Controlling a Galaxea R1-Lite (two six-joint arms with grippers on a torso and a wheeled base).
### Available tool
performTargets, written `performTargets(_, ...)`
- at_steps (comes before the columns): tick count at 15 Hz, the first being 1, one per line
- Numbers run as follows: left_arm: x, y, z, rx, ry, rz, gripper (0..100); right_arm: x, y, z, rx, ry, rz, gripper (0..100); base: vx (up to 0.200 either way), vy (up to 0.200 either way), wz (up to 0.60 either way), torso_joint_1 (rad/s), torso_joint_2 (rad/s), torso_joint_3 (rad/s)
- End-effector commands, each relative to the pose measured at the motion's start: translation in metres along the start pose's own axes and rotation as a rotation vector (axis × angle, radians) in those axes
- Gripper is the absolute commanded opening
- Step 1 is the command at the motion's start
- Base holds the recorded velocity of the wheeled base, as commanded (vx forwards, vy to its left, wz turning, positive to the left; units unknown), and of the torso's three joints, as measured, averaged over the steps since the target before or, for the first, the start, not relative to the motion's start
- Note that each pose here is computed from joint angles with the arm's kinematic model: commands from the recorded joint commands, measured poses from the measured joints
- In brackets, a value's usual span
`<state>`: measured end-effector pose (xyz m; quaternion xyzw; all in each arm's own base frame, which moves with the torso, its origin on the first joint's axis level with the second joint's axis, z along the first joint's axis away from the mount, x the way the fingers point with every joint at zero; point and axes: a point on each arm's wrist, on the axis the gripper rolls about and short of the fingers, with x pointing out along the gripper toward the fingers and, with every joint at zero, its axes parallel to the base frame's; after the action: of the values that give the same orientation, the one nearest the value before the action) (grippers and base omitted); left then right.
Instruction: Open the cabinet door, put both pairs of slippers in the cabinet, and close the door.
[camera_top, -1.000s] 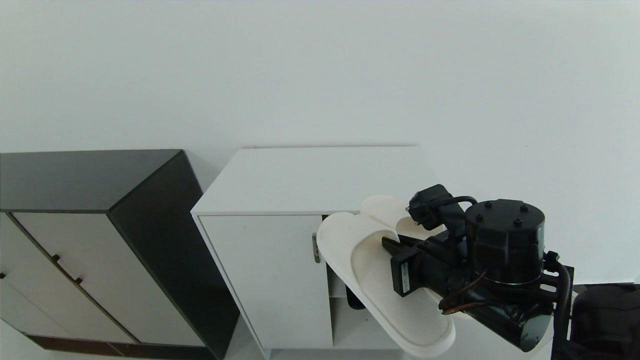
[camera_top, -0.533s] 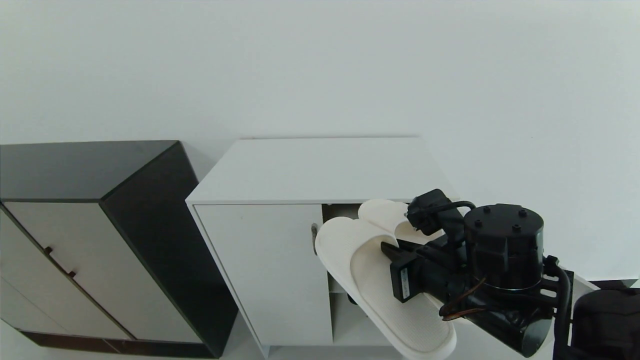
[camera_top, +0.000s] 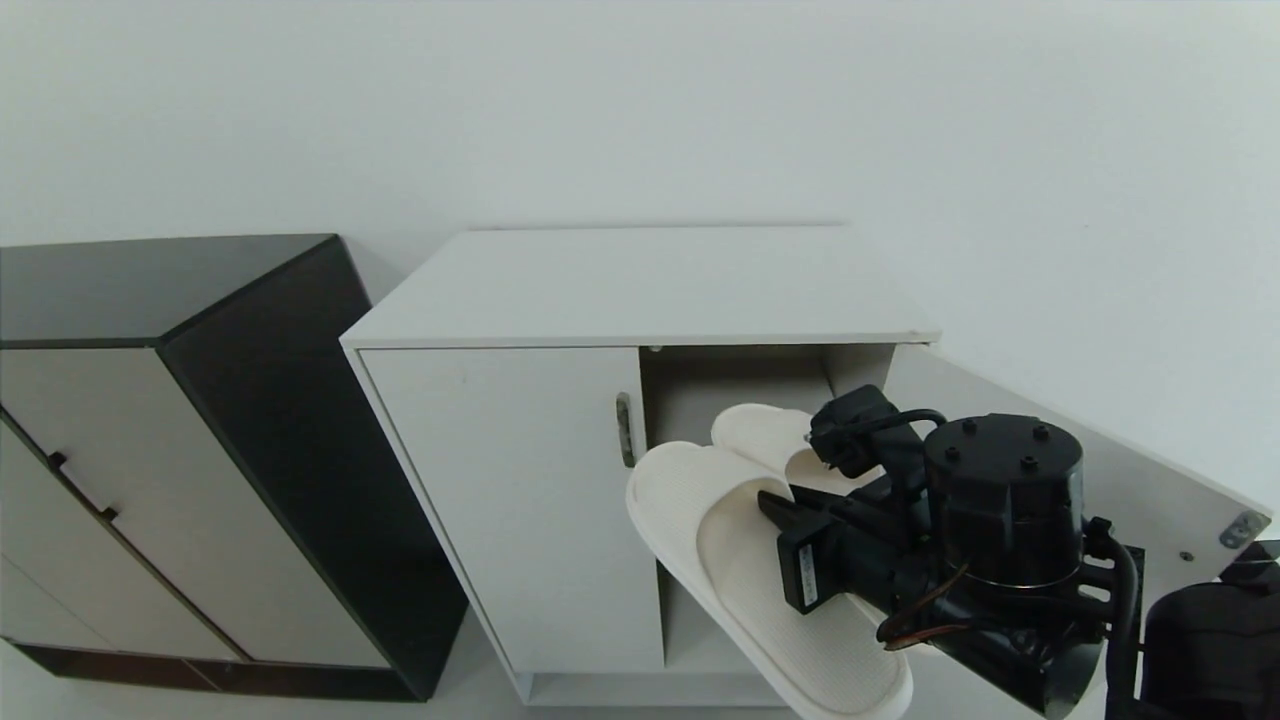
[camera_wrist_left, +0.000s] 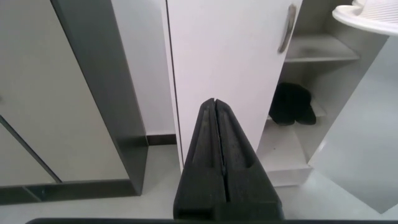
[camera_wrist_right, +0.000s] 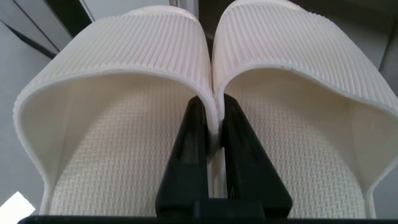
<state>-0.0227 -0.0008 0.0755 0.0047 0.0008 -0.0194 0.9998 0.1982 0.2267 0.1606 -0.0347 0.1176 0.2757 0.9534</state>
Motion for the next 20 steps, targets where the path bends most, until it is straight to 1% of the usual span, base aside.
performTargets(1,0.0001,0.0,0.0,0.0,0.001,0.0,0,0.0012,0.0002,-0.0012,-0.001,0.004,-0.001,0,0.0,0.0,0.0,-0.188,0.51,0.31)
performTargets(6,0.0001,0.0,0.0,0.0,0.001,0.0,0,0.0028,0.0006,-0.0032,-0.004,0.012,0.0,0,0.0,0.0,0.0,-0.175,0.49,0.315)
performTargets(12,0.0001,0.0,0.0,0.001,0.001,0.0,0,0.0045,0.001,-0.005,-0.006,0.018,0.0,0,0.0,0.0,0.0,-0.129,0.47,0.339)
performTargets(18,0.0001,0.0,0.0,0.0,0.001,0.0,0,0.0057,0.0012,-0.0072,-0.008,0.026,-0.001,0,0.0,0.0,0.0,-0.06,0.44,0.378)
performTargets(20,0.0001,0.0,0.0,0.0,0.001,0.0,0,0.0051,0.0008,-0.0097,-0.011,0.035,-0.002,0,0.0,0.0,0.0,-0.012,0.25,0.237)
